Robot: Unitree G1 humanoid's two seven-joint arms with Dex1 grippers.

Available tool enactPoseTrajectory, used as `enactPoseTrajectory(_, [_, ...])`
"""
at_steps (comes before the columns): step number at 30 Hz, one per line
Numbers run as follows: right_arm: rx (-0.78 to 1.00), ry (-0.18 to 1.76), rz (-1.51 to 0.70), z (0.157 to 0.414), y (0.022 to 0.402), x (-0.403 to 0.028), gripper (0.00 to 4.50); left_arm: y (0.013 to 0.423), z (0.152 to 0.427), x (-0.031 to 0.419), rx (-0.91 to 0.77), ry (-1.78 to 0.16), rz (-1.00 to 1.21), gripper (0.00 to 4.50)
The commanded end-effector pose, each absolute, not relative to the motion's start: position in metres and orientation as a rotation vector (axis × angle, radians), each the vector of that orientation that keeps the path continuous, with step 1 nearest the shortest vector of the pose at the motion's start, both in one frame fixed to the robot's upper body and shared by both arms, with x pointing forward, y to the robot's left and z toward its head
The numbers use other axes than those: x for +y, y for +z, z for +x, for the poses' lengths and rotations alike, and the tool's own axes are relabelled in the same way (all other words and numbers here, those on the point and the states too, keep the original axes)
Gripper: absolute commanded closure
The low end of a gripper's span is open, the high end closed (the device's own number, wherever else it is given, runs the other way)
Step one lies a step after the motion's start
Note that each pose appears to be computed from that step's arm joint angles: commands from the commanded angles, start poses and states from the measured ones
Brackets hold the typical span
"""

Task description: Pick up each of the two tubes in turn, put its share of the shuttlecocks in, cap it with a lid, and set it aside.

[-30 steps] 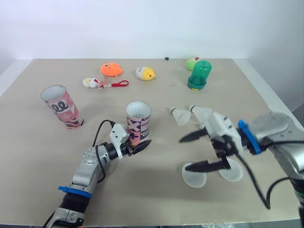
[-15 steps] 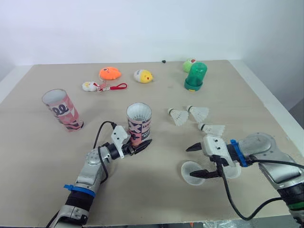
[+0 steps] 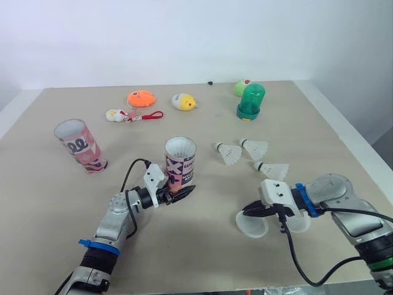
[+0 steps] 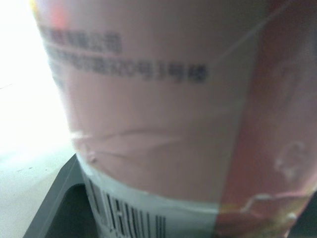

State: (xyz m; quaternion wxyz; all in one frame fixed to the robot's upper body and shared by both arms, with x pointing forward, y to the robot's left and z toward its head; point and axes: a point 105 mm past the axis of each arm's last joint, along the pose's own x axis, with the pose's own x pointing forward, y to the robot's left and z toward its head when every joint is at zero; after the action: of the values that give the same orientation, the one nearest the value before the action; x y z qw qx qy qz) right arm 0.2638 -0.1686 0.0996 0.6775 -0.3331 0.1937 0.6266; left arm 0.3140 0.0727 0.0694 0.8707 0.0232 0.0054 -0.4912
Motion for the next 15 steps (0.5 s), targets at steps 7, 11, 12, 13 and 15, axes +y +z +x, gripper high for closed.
enactPoseTrajectory(7, [0.145,1.440,-0.654,0.283,0.195,-0.118,4.44,0.021,0.298,0.075,0.222,-1.043,0.025,1.43])
enactPoseTrajectory(11, [-0.029,1.427,-0.681,0.296,0.254,-0.090,4.44,0.022,0.299,0.074,0.220,-1.042,0.029,1.43])
enactPoseTrajectory(12, [-0.070,1.424,-0.686,0.299,0.267,-0.082,4.44,0.022,0.300,0.074,0.220,-1.042,0.030,1.43])
enactPoseTrajectory(13, [-0.111,1.418,-0.692,0.302,0.280,-0.074,4.44,0.022,0.299,0.074,0.220,-1.043,0.032,1.43])
enactPoseTrajectory(15, [-0.171,1.409,-0.723,0.309,0.295,-0.056,4.44,0.020,0.298,0.074,0.226,-1.048,0.039,1.43])
